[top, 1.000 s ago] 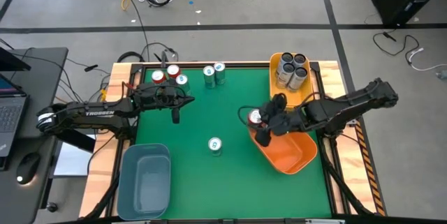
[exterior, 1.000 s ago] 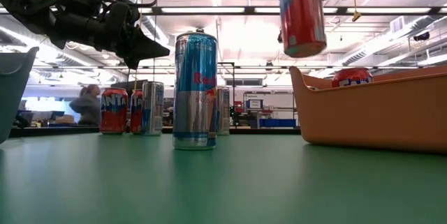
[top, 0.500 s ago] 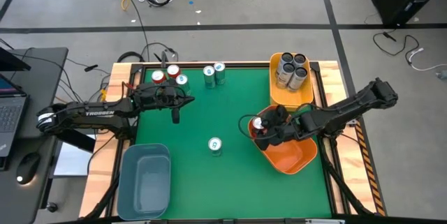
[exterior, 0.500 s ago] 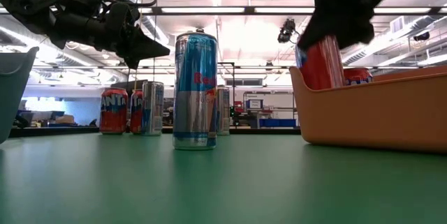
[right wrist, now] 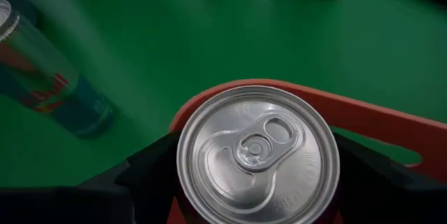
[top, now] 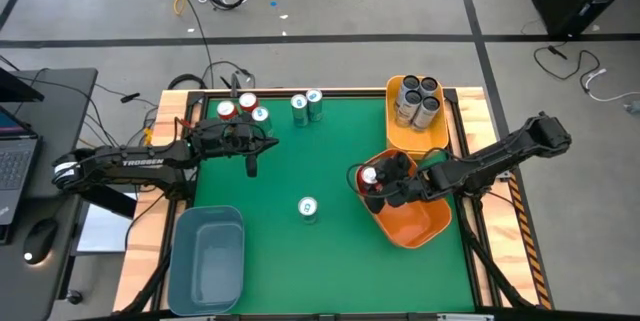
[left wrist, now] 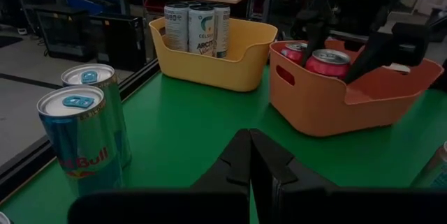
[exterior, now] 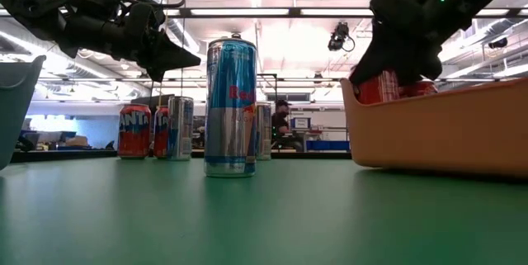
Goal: Sort soda cans
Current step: Put the orange soda can into the orange bin, then move the orange bin to the center
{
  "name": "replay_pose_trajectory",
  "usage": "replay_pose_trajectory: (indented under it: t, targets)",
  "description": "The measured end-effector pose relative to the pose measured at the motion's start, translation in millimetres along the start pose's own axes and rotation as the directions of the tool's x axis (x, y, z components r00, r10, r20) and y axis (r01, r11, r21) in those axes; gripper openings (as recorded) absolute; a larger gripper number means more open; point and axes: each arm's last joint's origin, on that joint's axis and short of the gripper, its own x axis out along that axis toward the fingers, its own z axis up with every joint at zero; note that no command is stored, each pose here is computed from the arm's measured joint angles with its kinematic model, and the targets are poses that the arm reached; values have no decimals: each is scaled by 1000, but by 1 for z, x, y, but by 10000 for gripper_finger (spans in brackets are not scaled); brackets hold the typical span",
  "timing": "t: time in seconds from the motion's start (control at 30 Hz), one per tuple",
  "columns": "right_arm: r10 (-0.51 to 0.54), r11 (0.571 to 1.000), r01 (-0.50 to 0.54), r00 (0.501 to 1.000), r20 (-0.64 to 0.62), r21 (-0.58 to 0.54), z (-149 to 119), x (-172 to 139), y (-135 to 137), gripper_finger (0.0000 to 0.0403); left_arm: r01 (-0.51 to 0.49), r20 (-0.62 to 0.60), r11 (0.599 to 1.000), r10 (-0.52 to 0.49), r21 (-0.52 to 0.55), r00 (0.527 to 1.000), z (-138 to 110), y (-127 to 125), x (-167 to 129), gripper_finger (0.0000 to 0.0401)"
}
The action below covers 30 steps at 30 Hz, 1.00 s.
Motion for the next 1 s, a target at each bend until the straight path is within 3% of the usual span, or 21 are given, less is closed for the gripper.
replay_pose_trajectory:
  t: [0.4, 0.63, 1.0]
  targets:
    - [63, 998, -63, 998, 15, -27, 2, 1, 5, 348, 0, -1, 1000, 0, -1, 1000, 0, 0, 0, 2]
    - [76, 996, -76, 997, 12, -53, 5, -2, 4, 349, 0, -1, 1000, 0, -1, 1000, 0, 0, 0, 2]
    - [150, 973, -150, 989, -15, -174, 45, -29, 22, 323, 0, -1, 1000, 0, 0, 1000, 0, 0, 0, 2]
